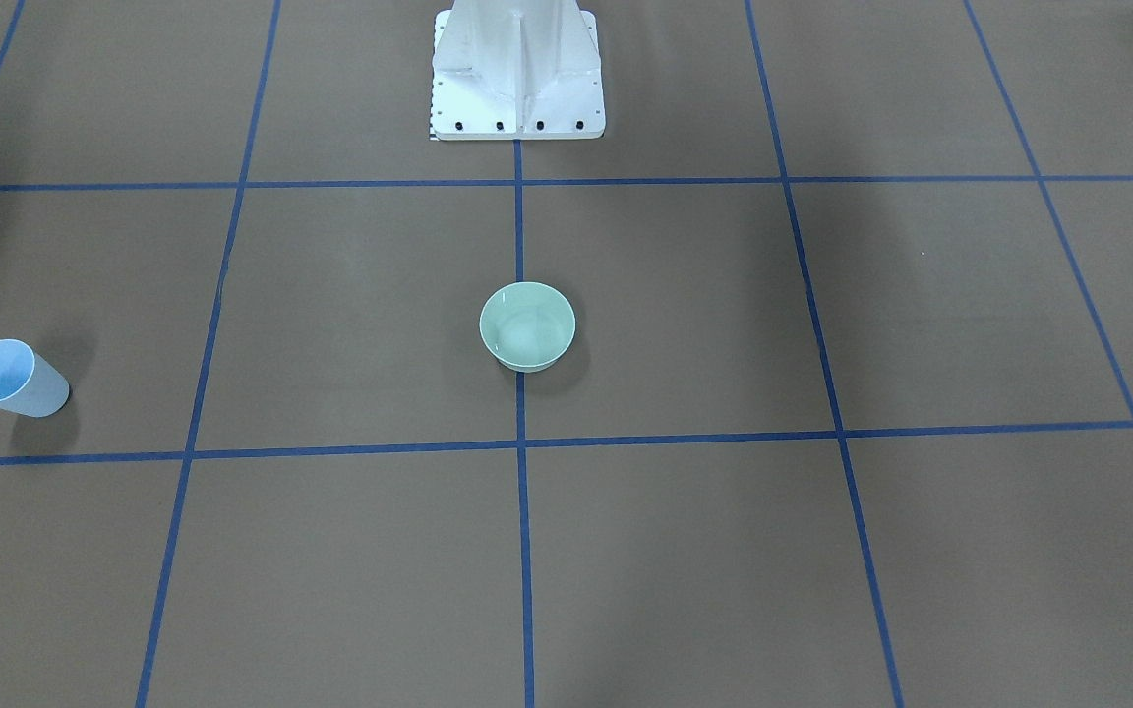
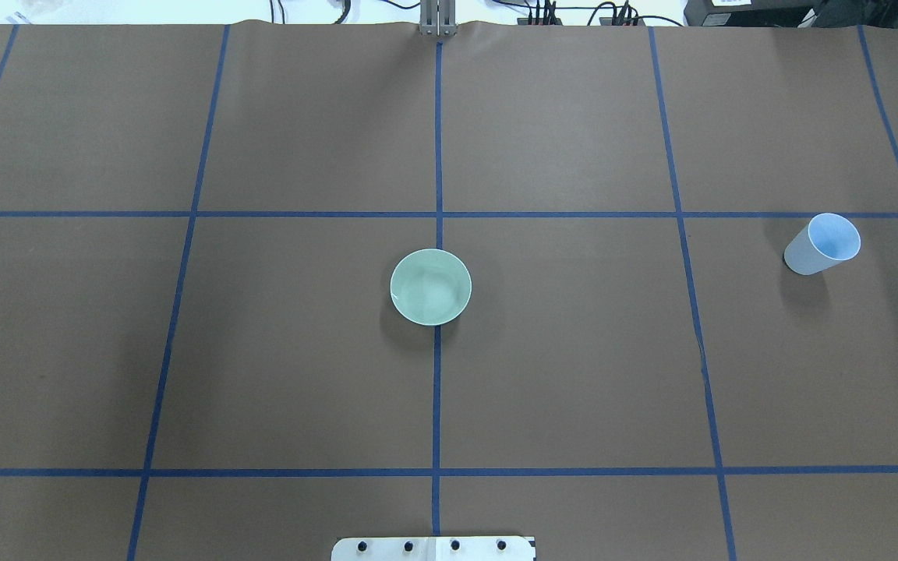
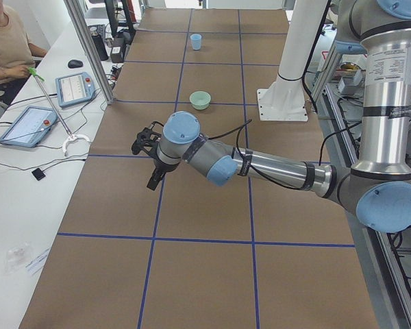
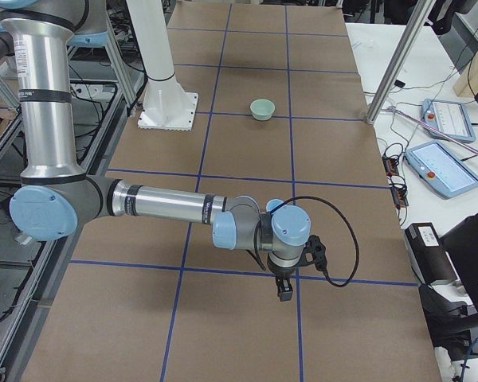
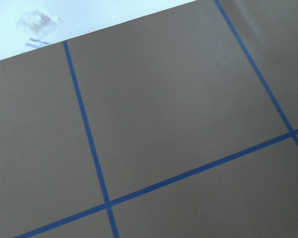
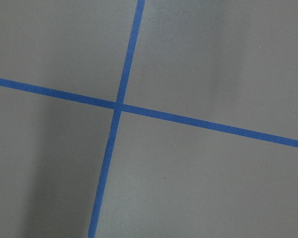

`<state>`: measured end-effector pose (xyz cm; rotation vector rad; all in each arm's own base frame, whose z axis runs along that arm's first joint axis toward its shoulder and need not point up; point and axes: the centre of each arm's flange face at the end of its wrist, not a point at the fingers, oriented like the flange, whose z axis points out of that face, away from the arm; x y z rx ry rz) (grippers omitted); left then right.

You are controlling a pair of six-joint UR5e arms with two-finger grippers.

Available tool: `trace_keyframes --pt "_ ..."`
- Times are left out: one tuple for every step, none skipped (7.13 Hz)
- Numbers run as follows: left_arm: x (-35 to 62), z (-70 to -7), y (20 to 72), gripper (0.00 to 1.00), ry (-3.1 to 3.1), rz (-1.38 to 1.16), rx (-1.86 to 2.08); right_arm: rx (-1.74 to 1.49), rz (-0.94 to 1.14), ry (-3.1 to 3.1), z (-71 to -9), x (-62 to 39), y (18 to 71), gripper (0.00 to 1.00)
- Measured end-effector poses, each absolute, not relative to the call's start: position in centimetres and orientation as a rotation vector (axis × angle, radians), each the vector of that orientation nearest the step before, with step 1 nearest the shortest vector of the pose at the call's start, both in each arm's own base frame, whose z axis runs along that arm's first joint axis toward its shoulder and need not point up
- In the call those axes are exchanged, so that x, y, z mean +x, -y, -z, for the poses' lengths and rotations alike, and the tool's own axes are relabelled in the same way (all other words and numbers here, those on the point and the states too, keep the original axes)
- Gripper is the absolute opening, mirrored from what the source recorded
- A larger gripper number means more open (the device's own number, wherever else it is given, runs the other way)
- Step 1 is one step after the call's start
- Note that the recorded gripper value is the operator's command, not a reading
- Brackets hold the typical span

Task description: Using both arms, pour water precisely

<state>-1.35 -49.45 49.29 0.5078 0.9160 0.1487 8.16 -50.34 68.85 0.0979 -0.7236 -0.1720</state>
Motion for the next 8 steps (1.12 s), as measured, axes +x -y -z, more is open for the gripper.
trace_keyframes --pt "1.7 -47.5 49.3 1.00 -0.968 -0.096 0.460 0.097 0.172 0.724 -68.9 8.2 50.3 1.00" --pt "4.7 -45.4 49.2 1.00 -1.011 -0.031 0.407 0.096 0.171 0.725 -68.9 8.1 50.3 1.00" --pt "8.7 -43.0 49.2 1.00 -1.030 0.019 0.364 0.095 0.171 0.725 -69.0 8.1 50.3 1.00" --pt "14.2 -40.6 49.2 1.00 -1.036 0.055 0.328 0.093 0.170 0.725 -69.1 8.1 50.2 1.00" --pt "20.3 -37.8 49.1 1.00 -1.042 0.088 0.289 0.090 0.169 0.726 -69.2 8.1 50.2 1.00" --pt "26.3 -34.7 48.8 1.00 -1.023 0.125 0.245 0.089 0.169 0.726 -69.2 8.1 50.2 1.00" --pt "32.1 -31.3 48.2 1.00 -0.976 0.154 0.210 0.089 0.168 0.725 -69.3 8.1 50.2 1.00" --pt "37.6 -28.2 46.8 1.00 -0.927 0.165 0.187 0.088 0.168 0.725 -69.3 8.2 50.2 1.00"
